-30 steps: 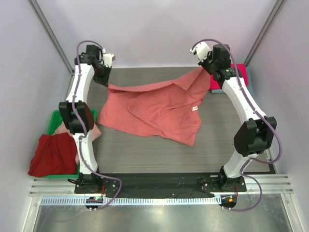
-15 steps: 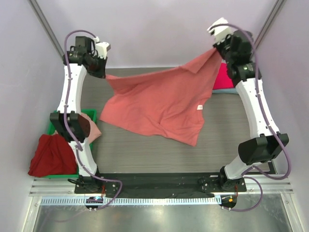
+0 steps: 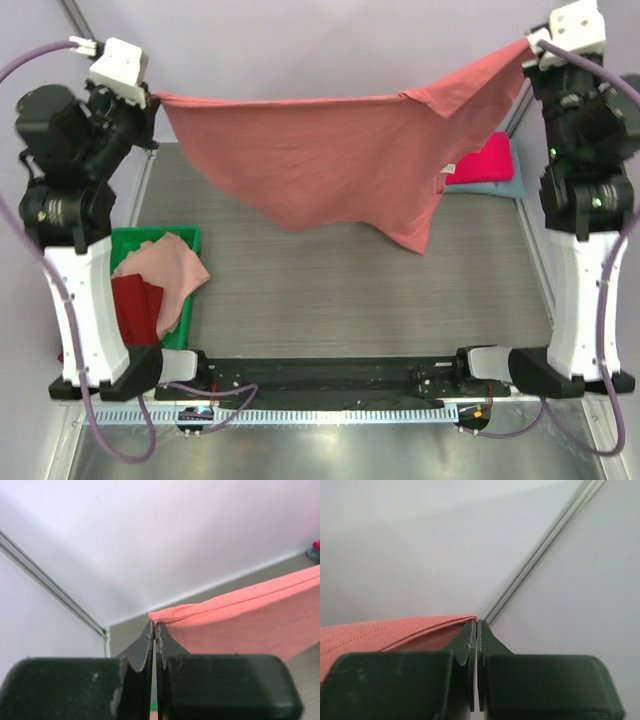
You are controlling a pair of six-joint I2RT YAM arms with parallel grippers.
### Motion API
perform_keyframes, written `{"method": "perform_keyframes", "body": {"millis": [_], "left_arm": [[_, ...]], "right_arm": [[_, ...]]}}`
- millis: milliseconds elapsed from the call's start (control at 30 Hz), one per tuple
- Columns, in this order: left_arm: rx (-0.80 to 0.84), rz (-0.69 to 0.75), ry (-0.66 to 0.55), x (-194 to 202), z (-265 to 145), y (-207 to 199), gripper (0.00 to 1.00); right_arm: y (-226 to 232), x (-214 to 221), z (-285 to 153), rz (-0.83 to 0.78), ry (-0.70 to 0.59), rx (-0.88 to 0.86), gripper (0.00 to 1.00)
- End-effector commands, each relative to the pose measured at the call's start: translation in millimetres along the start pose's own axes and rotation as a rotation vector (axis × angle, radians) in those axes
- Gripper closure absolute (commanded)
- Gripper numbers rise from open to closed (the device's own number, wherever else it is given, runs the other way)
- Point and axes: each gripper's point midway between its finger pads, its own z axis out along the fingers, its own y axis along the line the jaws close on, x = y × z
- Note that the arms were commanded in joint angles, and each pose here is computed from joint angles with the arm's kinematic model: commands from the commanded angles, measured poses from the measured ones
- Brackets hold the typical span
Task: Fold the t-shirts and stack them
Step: Flatten the tshirt out
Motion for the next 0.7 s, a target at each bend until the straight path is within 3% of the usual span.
{"method": "perform_keyframes", "body": {"millis": [0,233,433,533,667], "left_arm": [[-0.071,0.037,-0.123,-31,-18,12,1.0],[-0.101,0.072,-0.228,-53,-91,2,1.0],[-0.191,0.133,-0.334,-80,-150,7,1.0],[-0.232,0.165,-0.393,-100,-169,13,1.0],[-0.279,0.216,-0.417,-117,-165,25,1.0]], "right_arm": [[-48,-57,-53,-0.033,-0.144,0.094,0.99],[-97,-118,-165,-0.022,-0.306,0.168,0.99],[-126,-149,-231,-0.071,-0.393,0.228,0.99],[-139,-164,-240,-0.116,-0.423,0.264,0.99],[-141,-170,-216,-0.169,-0.422,0.279,0.99]]}}
